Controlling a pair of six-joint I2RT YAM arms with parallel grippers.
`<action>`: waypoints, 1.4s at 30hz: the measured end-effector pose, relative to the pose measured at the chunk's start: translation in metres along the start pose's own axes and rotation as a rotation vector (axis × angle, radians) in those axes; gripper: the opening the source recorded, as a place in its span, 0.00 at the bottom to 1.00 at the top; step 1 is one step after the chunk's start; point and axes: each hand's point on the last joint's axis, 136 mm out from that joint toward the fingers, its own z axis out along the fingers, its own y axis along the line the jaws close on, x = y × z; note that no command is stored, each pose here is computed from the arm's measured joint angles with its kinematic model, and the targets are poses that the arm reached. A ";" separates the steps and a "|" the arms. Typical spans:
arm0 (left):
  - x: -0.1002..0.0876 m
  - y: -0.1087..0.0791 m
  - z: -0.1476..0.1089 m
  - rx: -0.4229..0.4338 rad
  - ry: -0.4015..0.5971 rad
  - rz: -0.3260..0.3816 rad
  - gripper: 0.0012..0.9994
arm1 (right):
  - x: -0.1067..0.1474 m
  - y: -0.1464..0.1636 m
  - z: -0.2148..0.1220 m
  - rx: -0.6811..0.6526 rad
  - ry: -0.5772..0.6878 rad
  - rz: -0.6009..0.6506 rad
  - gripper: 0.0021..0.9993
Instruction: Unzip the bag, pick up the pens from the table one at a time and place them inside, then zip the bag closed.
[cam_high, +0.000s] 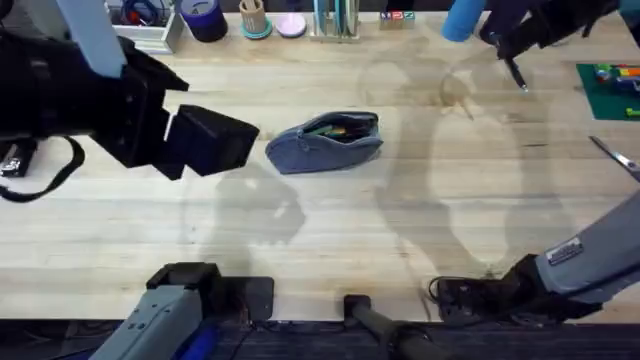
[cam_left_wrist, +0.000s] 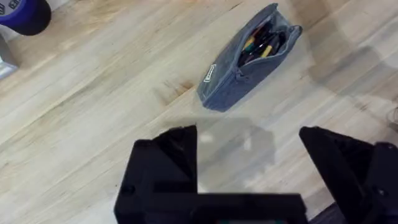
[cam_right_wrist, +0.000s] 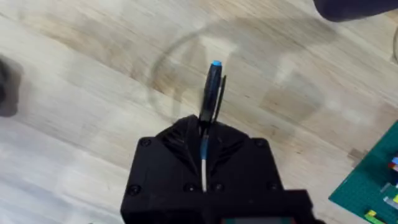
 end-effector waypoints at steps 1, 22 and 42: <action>0.000 0.000 0.000 0.000 0.000 0.000 1.00 | -0.001 0.002 -0.004 0.003 -0.004 -0.001 0.03; 0.000 0.000 0.000 0.000 0.000 0.000 1.00 | 0.001 0.049 -0.067 0.045 -0.098 -0.057 0.03; 0.000 0.000 0.000 0.000 0.000 0.000 1.00 | 0.001 0.119 -0.097 0.020 -0.160 -0.206 0.03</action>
